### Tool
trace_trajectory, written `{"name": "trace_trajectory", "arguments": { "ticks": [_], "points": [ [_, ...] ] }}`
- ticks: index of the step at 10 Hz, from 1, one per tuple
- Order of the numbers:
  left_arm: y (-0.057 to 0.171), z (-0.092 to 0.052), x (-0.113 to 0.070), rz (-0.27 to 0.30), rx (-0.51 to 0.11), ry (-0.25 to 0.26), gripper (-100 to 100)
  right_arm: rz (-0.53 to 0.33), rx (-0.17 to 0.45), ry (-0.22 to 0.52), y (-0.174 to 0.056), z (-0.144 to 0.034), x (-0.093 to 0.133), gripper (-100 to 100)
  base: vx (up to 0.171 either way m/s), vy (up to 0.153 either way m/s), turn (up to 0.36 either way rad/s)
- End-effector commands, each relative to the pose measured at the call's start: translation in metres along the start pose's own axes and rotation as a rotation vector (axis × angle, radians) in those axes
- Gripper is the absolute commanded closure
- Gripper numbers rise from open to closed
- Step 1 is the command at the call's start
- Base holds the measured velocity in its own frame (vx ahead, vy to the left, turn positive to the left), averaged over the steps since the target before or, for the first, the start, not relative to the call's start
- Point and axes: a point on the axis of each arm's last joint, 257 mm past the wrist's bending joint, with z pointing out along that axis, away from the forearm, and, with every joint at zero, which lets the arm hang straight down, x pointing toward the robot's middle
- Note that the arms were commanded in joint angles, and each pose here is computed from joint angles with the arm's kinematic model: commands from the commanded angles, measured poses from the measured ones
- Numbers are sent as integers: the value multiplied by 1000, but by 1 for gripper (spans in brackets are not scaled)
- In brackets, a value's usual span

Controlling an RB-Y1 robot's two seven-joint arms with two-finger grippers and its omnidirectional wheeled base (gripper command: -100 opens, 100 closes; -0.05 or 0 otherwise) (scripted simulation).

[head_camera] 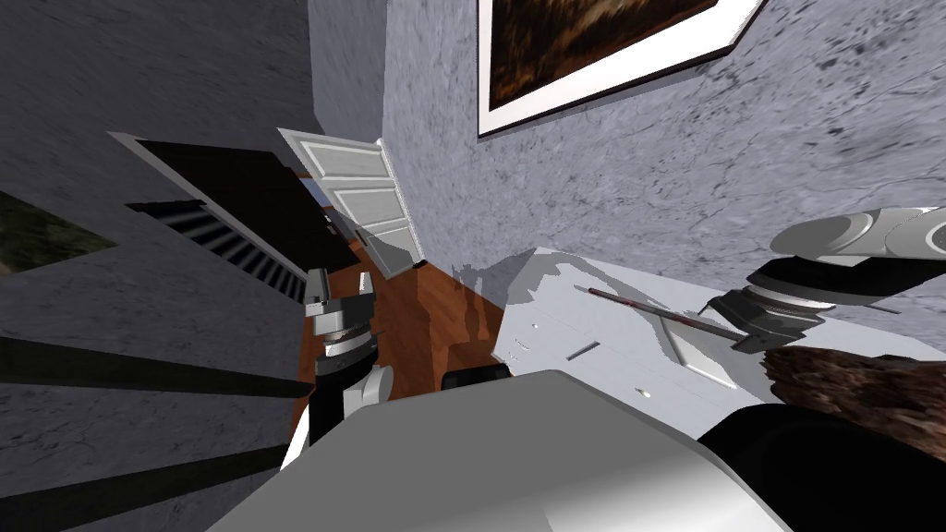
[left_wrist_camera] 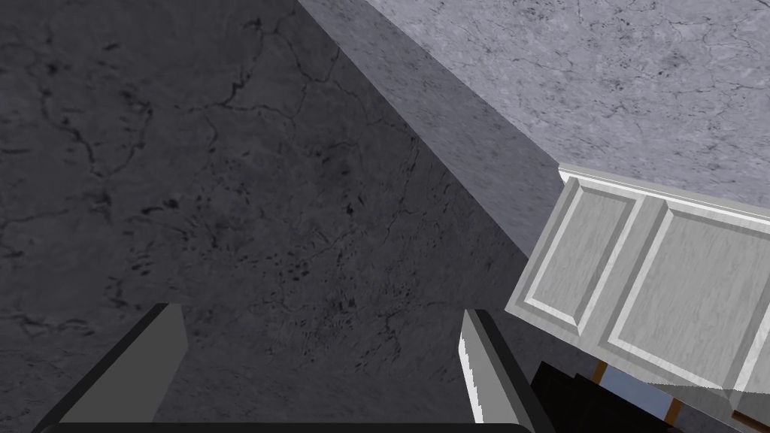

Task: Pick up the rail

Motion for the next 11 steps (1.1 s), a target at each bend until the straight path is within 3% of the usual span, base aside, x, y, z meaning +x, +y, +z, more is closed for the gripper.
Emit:
{"name": "trace_trajectory", "arguments": {
  "ticks": [1,2,3,7,8,9,11],
  "points": [
    [0,0,0,0,0,0,0,-3,-12,2,6,8,7,-100,30,27,-87],
    [0,0,0,0,0,0,0,-3,-2,2,2,3,3,-100,5,13,-28],
    [0,0,0,0,0,0,0,-4,-2,3,2,4,3,100,0,0,0],
    [0,0,0,0,0,0,0,-5,-1,3,2,3,3,100,0,0,0],
    [0,0,0,0,0,0,0,-5,-1,3,2,3,3,0,0,0,0],
    [0,0,0,0,0,0,0,-3,-12,2,6,8,7,100,6,-3,0],
    [0,0,0,0,0,0,0,-3,-12,2,6,8,7,100,4,3,-8]
  ]
}}
